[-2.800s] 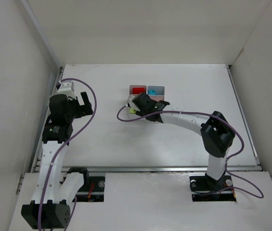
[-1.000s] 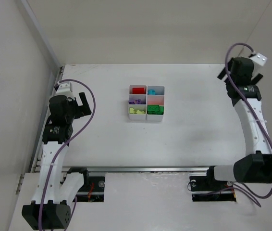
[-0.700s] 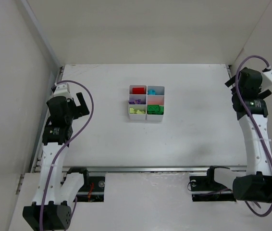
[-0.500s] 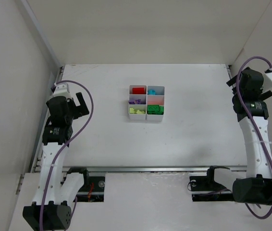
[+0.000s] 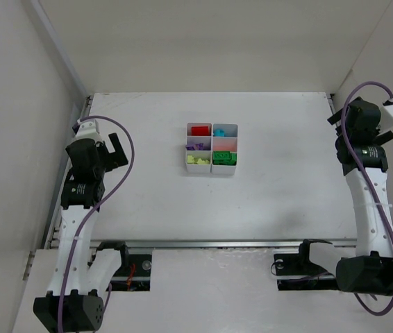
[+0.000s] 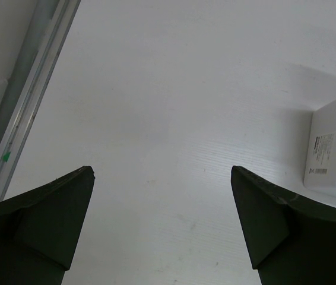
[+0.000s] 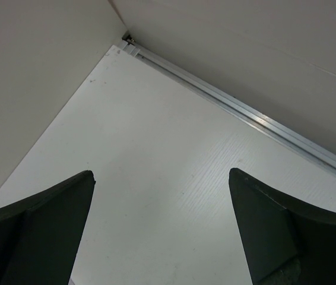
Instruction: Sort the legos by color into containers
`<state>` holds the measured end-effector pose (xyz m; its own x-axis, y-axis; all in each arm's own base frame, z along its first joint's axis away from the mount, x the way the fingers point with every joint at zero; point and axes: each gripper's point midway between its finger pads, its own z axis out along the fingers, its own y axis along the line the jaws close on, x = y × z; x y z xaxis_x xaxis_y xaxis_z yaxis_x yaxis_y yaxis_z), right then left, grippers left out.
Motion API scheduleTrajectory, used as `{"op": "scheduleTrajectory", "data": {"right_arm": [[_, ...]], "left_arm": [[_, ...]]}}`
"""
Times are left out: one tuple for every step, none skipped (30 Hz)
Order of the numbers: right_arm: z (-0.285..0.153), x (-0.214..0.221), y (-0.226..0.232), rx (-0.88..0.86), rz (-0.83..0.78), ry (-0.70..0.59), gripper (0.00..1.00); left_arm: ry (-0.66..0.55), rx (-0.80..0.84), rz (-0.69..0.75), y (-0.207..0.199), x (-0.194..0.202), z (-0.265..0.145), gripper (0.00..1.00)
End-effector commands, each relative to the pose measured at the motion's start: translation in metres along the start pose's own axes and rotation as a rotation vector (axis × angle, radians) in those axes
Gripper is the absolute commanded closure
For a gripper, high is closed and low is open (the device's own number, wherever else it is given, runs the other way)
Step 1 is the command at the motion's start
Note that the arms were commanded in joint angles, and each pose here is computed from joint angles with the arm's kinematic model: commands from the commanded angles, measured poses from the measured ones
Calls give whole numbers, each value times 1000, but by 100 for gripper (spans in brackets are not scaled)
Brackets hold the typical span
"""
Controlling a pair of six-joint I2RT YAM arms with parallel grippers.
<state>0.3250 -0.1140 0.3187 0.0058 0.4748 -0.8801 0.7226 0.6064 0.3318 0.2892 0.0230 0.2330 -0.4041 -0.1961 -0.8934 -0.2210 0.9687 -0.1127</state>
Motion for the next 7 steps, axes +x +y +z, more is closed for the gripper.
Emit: {"op": "scheduleTrajectory", "data": {"right_arm": [[-3,-10,4,-17,45,-42,0],[-2,-7,2,-13,40,-36,0],[-1,-9,4,-18,46,-43,0],[-2,-8,5,-26,46,-38,0],[-2,-8,5,-25,36,-38,0],[-2,-10,5,-34,38,-50,0],[-6,-13,6,-52,30,-61,0]], "left_arm": [[-42,-6,-21,1,-9,0,0],[-42,-6,-21,1,-9,0,0],[-42,-6,-21,1,-9,0,0],[-42,-6,-21,1,-9,0,0],[-42,-6,-21,1,-9,0,0],[-42,-6,-21,1,-9,0,0],[-42,-6,-21,1,-9,0,0]]}}
